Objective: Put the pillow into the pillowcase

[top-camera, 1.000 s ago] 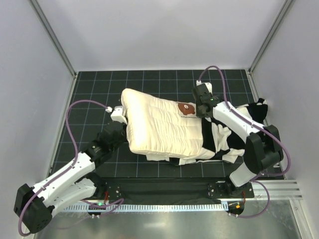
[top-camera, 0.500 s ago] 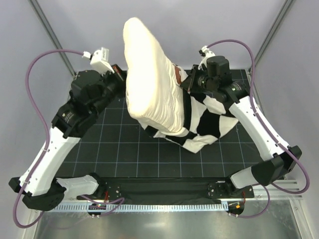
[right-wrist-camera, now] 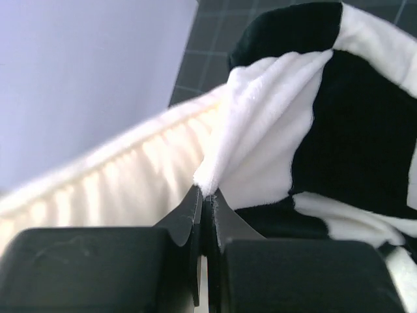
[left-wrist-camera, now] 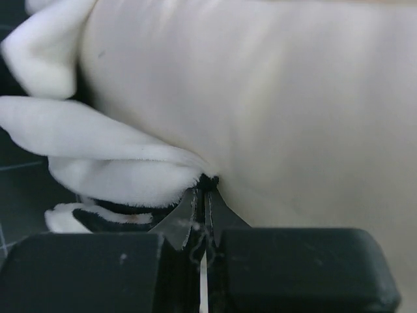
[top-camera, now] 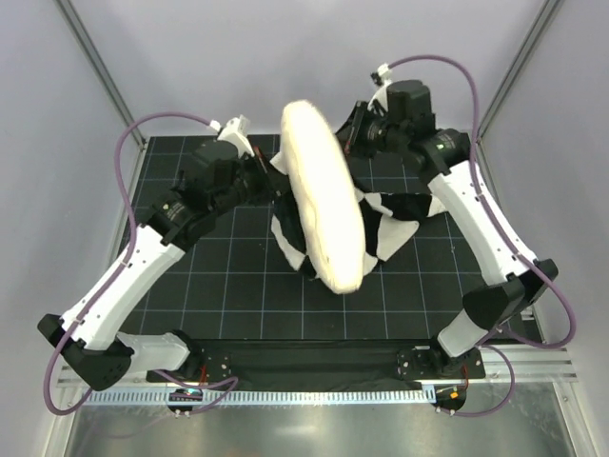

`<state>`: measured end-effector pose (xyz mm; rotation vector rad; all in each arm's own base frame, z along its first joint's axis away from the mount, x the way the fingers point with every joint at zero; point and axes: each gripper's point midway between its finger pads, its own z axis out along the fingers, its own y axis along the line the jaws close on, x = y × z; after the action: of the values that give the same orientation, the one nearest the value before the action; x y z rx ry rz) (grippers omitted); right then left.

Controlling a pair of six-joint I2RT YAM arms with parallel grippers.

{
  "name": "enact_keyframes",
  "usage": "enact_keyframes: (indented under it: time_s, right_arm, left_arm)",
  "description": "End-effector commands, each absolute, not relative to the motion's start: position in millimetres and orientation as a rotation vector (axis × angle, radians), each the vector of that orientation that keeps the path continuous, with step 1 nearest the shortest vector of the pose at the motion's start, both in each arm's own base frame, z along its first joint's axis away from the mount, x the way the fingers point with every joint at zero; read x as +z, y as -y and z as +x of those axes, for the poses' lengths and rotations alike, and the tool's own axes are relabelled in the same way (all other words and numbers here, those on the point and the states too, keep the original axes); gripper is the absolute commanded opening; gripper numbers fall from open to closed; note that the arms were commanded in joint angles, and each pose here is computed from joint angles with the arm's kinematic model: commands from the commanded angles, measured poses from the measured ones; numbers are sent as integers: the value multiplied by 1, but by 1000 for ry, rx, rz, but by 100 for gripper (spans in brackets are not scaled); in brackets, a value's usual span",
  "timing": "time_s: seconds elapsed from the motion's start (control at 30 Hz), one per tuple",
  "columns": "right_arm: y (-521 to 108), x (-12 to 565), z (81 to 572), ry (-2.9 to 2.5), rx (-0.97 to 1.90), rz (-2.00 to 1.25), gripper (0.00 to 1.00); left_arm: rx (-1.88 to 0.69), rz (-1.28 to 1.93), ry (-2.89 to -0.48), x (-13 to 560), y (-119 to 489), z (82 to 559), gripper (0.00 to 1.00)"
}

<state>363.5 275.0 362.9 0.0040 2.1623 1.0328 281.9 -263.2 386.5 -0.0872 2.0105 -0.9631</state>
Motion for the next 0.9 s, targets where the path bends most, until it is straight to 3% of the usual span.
enact_keyframes:
  time_s: [0.0,0.2,0.33,0.47,0.6,0.63,0.7,0.77,0.87]
  right_arm:
    - [-260,477,333,-1875,1092,-55,4]
    - [-220,431,351,-1996,768,27,4]
    - [-222,392,358,-2069,718,3,4]
    - [-224,315,365,-2155,656,-29,4]
    - [-232,271,361,-2156,701,-85,4]
    - [-233,267,359,-2146,713,-97,4]
    - [-232,247,359,-2164,689,-104,4]
    - [-233,239,362,-2168,679,-123,4]
    - [-241,239,367,-2151,703,-169,4]
  left_arm:
    - [-991,-146,-2021,365,263,283,0]
    - [-954,-253,-2088,327,236,294,0]
    - [-925,-315,-2192,271,231,305,0]
    - [-854,-348,-2250,220,225,322,1]
    - [-723,-316,-2333,175,213,336,7]
    - [-671,-298,-2350,169,206,335,11]
    - [-533,-338,-2351,158,184,337,51]
    - [-482,-360,-2320,162,166,337,77]
    - [-458,-426,-2274,168,137,335,89]
